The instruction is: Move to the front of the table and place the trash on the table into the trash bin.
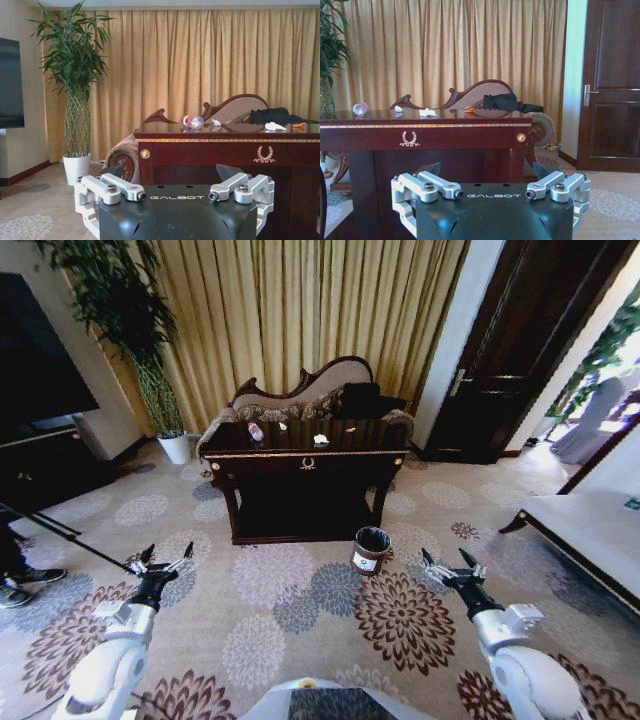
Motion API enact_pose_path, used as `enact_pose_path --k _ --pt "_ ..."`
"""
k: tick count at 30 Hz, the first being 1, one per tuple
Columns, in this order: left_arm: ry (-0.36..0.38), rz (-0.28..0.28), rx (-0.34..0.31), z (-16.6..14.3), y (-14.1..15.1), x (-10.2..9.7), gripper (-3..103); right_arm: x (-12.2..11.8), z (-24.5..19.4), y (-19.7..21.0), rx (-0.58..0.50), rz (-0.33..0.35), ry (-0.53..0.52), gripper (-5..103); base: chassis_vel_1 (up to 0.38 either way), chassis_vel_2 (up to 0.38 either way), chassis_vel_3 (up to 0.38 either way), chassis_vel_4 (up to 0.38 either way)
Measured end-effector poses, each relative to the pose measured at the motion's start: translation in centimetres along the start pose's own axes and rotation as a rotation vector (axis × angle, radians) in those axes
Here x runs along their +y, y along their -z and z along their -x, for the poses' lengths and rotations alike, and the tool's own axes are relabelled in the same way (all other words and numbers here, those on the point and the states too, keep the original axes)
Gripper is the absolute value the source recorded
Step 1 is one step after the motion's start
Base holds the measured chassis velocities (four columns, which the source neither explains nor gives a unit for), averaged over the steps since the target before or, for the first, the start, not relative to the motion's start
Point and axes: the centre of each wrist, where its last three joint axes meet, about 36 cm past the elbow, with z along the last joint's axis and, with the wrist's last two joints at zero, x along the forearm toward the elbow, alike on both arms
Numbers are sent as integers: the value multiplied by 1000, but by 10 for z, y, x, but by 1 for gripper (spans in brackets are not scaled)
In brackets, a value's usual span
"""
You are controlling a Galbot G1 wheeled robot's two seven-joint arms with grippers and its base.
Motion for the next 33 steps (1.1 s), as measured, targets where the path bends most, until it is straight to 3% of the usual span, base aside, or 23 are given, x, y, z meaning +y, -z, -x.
enact_pose_path --k 33 --pt "4 -6 -11 -6 -1 6 100 4 -2 -3 7 -19 20 100 -60 61 63 -59"
